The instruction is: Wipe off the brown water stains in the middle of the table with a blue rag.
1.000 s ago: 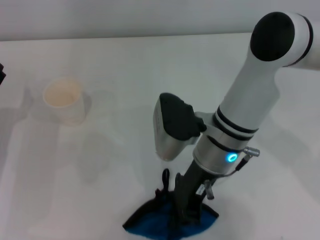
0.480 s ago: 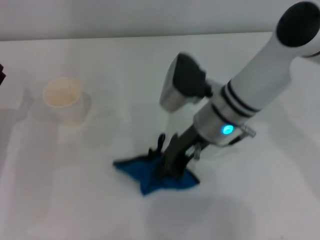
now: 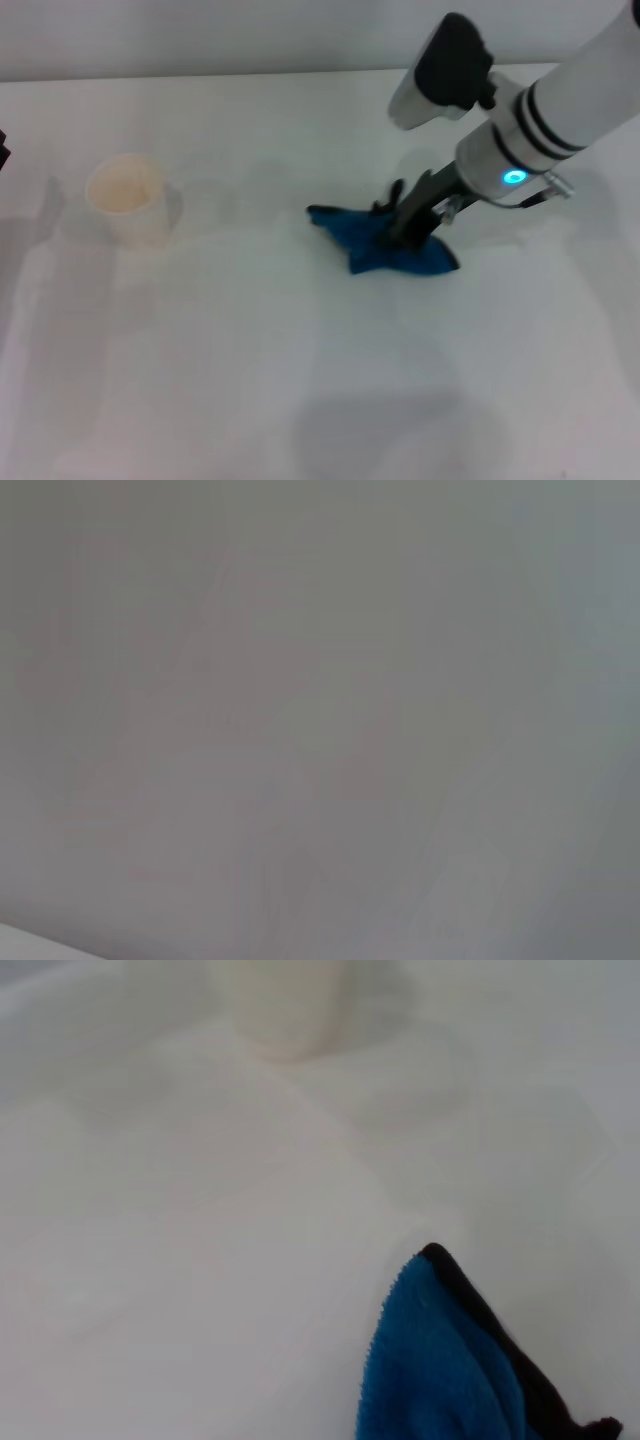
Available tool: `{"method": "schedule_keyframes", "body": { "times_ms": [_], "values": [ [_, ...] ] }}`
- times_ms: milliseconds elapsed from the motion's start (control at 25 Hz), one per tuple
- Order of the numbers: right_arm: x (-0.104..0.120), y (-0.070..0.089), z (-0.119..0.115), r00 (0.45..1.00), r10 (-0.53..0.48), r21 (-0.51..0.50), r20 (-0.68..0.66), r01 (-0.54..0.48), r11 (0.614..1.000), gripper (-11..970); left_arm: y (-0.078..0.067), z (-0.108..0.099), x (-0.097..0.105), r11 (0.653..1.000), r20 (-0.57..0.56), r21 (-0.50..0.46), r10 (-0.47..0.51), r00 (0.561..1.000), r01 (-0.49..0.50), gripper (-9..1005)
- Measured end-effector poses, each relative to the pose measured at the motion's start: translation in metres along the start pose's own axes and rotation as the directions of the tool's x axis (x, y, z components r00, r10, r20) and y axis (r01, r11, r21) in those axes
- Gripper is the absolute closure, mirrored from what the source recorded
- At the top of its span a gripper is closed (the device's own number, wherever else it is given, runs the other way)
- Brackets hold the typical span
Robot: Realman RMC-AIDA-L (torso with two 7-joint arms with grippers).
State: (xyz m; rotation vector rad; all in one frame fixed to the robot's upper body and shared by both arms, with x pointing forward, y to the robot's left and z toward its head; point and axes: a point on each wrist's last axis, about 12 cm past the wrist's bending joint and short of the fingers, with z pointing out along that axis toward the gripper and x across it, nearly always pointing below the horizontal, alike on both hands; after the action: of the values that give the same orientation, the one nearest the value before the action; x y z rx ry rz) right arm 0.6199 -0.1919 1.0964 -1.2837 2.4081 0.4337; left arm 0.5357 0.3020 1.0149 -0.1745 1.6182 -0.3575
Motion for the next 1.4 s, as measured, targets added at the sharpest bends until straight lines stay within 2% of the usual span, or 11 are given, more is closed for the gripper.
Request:
{"method": "schedule_keyframes", "body": {
  "times_ms": [120,240,840,1040,1160,1240,1280,1320,1400],
  "values": [
    [0.006,-0.011,-0.007,0.999,0.035,0.057,-0.026,-0.033,0.998,824,0.0,0.0,0.0,1.0,0.0,0.0,0.0,1.0,0.0,104],
    [0.007,-0.016,-0.01,0.998,0.051,0.078,-0.023,-0.049,0.996,818,0.001,0.0,-0.001,1.0,0.005,-0.001,0.003,1.0,-0.003,105],
    [0.004,-0.021,-0.012,0.997,0.074,0.125,0.03,-0.077,0.989,787,0.001,0.0,-0.002,1.0,0.01,0.001,0.004,1.0,-0.004,105],
    [0.006,-0.024,-0.025,0.993,0.067,0.164,0.096,-0.082,0.983,609,0.0,0.0,-0.002,1.0,0.013,0.004,0.003,1.0,-0.003,105],
    [0.011,-0.029,-0.035,0.978,0.109,0.178,0.18,-0.141,0.974,471,0.0,0.0,-0.002,1.0,0.015,0.005,0.003,1.0,-0.003,104],
    [0.017,-0.038,-0.045,0.937,0.193,0.165,0.292,-0.248,0.955,370,0.0,0.0,-0.002,1.0,0.015,0.005,0.003,1.0,-0.003,104],
    [0.021,-0.042,-0.051,0.896,0.249,0.13,0.369,-0.315,0.94,319,0.0,0.0,-0.002,1.0,0.015,0.005,0.003,1.0,-0.003,104],
    [0.027,-0.046,-0.055,0.848,0.301,0.09,0.437,-0.374,0.923,273,0.0,0.0,-0.002,1.0,0.015,0.005,0.003,1.0,-0.003,104],
    [0.042,-0.052,-0.064,0.703,0.392,-0.037,0.593,-0.463,0.886,182,0.0,0.0,-0.002,1.0,0.015,0.005,0.003,1.0,-0.003,104]
  ]
}}
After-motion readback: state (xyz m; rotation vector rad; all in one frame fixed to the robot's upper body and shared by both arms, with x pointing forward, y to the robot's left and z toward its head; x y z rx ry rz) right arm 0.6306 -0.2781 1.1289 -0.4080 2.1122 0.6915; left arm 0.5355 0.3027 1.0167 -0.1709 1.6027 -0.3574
